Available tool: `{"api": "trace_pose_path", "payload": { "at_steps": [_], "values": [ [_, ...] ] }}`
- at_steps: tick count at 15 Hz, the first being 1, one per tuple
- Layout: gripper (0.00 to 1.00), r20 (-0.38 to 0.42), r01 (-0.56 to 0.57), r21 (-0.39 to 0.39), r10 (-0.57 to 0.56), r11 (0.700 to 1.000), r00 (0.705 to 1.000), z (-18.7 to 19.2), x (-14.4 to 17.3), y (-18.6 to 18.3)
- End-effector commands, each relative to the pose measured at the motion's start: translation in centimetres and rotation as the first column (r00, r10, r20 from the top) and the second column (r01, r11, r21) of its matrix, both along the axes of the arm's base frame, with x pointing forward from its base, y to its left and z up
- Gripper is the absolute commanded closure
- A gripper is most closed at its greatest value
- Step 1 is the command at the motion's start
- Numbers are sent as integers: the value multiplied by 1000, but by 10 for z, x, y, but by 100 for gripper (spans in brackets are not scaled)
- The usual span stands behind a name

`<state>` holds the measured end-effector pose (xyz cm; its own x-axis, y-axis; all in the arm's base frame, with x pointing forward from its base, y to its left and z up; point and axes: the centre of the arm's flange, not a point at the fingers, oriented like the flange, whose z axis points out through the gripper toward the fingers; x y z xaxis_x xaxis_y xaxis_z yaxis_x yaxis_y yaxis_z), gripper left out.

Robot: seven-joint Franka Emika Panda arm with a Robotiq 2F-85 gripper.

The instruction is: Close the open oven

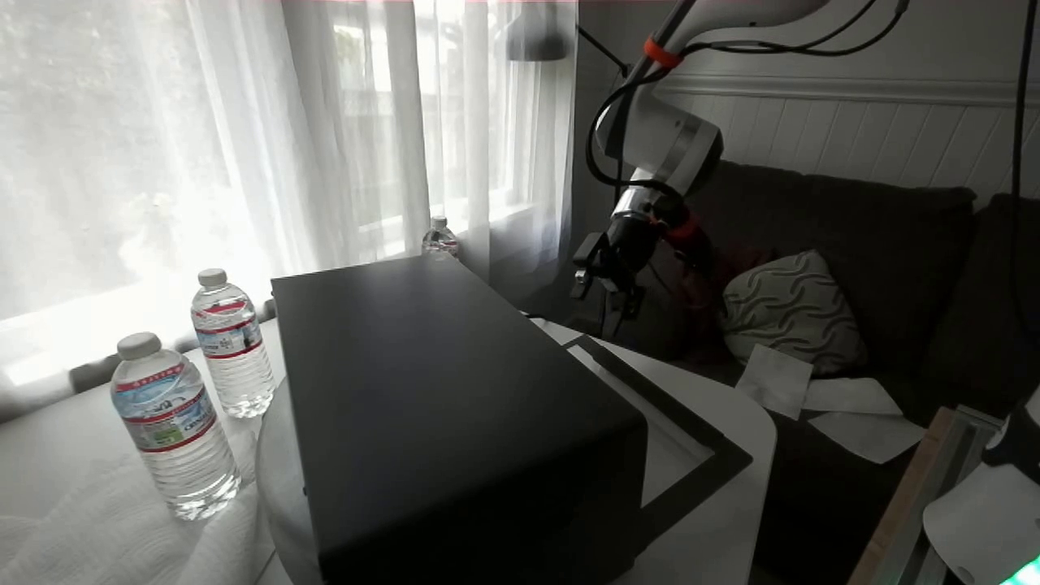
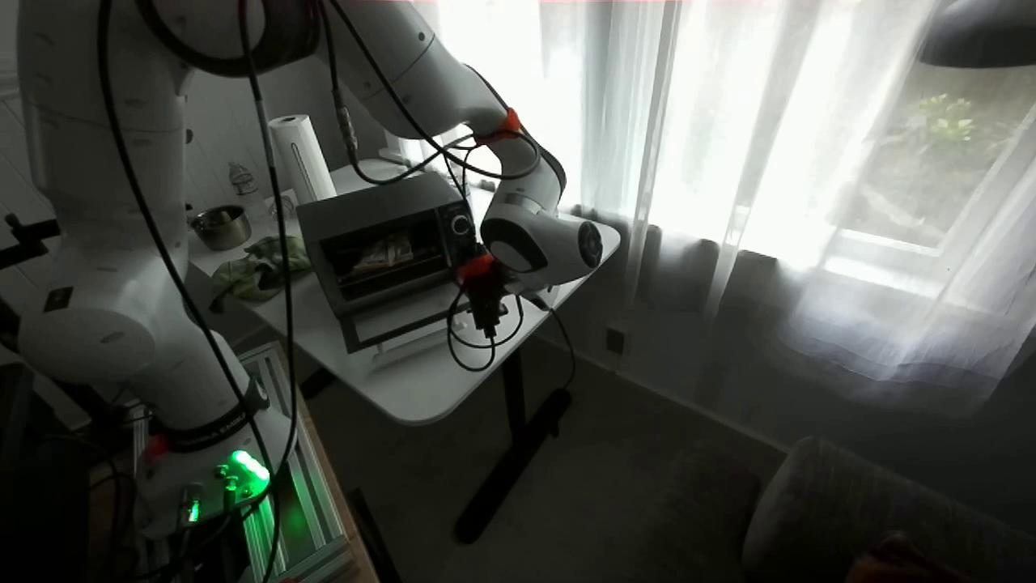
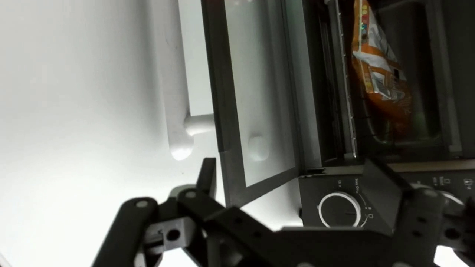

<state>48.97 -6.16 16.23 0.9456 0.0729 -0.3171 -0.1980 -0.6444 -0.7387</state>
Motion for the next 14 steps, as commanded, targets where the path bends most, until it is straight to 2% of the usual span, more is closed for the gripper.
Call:
{"api": "trace_pose_path", "payload": {
  "at_steps": [1,8,14],
  "values": [
    [0,49,37,57,-40,998,998,-16,11,-1],
    [0,66,21,98,-28,995,997,-35,13,8],
    [0,86,1,136,-13,991,996,-26,14,14]
  ]
}}
